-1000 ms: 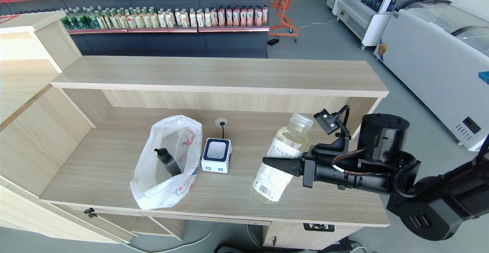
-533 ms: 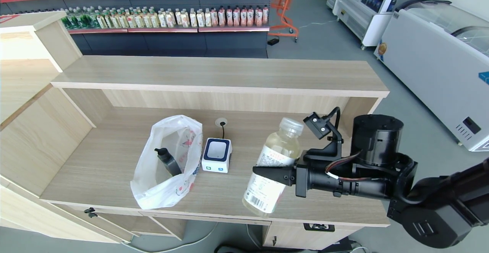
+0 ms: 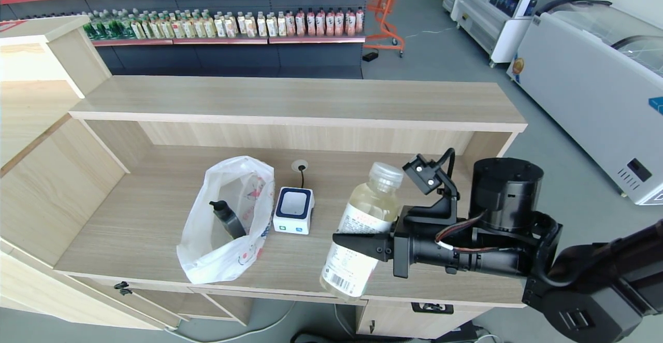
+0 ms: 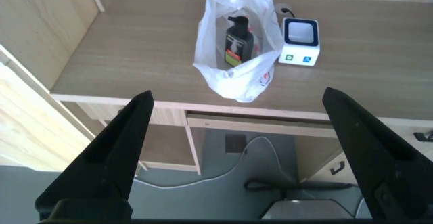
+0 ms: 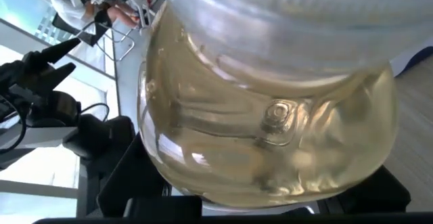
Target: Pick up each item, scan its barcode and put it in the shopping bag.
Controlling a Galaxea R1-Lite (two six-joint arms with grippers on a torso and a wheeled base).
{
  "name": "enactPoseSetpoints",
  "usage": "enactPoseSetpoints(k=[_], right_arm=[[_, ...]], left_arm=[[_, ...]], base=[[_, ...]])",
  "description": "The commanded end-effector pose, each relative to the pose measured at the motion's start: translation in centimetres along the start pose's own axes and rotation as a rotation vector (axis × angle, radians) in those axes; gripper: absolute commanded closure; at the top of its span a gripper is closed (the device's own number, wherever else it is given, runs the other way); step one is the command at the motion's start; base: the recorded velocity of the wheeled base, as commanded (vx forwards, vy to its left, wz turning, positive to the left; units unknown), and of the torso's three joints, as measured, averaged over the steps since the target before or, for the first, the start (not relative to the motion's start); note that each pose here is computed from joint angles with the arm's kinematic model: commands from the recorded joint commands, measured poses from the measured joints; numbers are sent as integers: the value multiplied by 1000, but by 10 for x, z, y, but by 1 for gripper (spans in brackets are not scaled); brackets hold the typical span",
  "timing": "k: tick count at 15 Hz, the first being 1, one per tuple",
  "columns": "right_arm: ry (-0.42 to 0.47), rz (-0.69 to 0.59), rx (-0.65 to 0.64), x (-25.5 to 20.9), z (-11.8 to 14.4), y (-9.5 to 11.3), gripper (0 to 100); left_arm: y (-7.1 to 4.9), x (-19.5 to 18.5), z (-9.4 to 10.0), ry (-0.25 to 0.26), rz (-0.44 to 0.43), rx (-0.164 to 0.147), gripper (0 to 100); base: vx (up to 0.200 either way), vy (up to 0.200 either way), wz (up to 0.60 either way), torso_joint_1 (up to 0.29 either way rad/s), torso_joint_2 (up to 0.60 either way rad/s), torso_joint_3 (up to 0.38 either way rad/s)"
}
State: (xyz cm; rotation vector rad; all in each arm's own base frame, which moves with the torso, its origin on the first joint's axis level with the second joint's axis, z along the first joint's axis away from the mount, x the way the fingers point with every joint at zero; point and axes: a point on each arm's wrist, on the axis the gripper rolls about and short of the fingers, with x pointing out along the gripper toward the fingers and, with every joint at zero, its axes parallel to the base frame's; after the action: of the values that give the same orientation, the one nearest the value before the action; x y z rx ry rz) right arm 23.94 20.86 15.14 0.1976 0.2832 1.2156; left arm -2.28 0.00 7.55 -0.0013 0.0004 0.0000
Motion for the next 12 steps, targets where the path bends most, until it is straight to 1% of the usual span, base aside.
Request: enactPoseSetpoints(k=[1, 7, 12], right_arm=[[3, 7, 3, 2, -1, 0, 100], [9, 16, -1, 3, -2, -2, 100], [-13, 12, -7, 2, 6, -3, 100]], left_arm=[[0, 0, 0, 0, 0, 0, 0], [0, 0, 0, 0, 0, 0, 0], [0, 0, 0, 0, 0, 0, 0]], base=[[0, 0, 0, 0, 0, 0], [0, 0, 0, 0, 0, 0], [0, 0, 0, 0, 0, 0]])
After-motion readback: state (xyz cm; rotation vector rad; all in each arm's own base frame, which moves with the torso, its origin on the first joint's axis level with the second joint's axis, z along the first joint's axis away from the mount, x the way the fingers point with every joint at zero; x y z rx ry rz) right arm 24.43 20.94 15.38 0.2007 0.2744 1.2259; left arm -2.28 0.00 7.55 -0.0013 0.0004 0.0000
